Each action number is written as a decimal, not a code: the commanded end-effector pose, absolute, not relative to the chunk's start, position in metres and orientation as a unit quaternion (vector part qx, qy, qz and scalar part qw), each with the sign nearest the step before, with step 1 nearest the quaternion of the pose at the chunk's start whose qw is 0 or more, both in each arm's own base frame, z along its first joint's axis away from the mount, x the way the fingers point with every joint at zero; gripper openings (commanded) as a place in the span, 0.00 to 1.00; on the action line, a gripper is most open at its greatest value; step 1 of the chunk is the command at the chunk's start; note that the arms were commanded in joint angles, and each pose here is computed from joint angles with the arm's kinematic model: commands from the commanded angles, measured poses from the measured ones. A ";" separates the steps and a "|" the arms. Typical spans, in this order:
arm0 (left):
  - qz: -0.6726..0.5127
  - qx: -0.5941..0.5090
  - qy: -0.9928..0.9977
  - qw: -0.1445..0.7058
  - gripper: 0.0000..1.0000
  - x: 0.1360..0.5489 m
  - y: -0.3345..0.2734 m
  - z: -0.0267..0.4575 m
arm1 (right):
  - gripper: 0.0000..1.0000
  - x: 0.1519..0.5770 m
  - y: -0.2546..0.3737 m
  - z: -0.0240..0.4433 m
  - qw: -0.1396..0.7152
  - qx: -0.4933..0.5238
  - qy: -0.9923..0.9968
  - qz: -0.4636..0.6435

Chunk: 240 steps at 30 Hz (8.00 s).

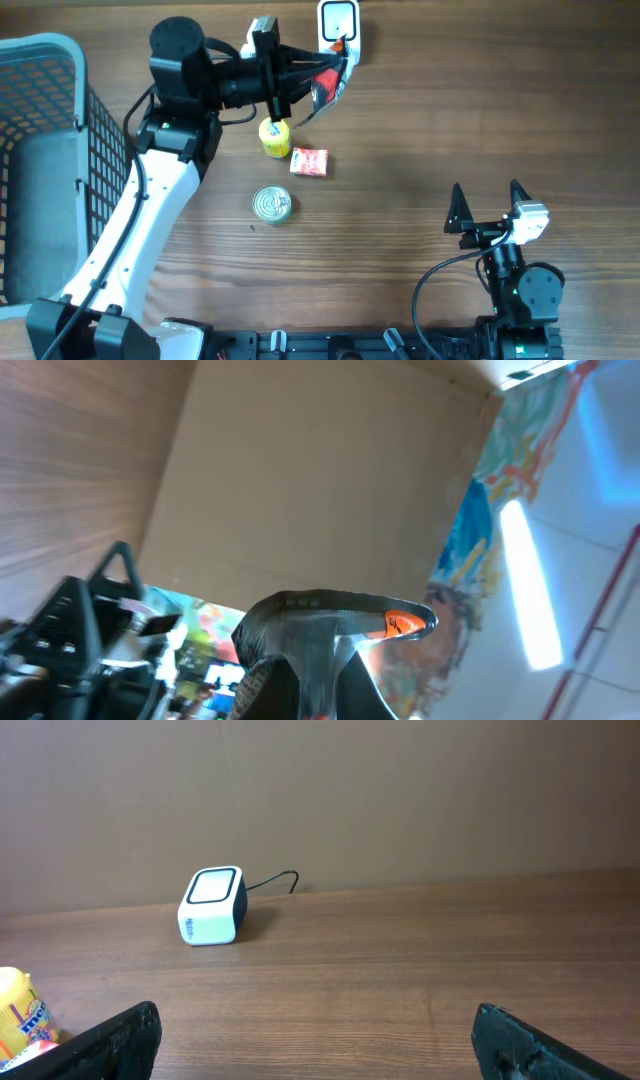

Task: Scan the item barcode
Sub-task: 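Lift the razor package out and hold it up at the white scanner, then carry the razor package rightward and lower it toward the table, then release the razor package on the table and pull the left gripper back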

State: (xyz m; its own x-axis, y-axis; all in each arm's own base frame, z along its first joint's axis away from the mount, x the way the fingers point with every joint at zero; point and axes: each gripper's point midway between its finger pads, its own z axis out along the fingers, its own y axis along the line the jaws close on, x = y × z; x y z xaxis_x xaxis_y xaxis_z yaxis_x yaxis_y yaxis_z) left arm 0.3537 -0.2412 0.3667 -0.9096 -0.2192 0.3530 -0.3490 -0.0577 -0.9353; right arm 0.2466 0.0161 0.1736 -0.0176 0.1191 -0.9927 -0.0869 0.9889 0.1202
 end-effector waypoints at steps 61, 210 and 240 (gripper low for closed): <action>0.692 0.395 -0.598 0.088 0.04 0.387 -0.231 0.373 | 1.00 0.247 0.015 0.174 0.702 0.018 0.708 0.076; 0.215 -0.056 -0.951 -0.217 1.00 0.401 -0.434 0.077 | 1.00 0.247 0.015 0.174 0.702 0.019 0.708 0.077; -0.031 0.111 -0.827 -0.550 1.00 0.447 -0.092 0.376 | 1.00 0.306 0.042 0.170 0.418 0.052 0.894 0.152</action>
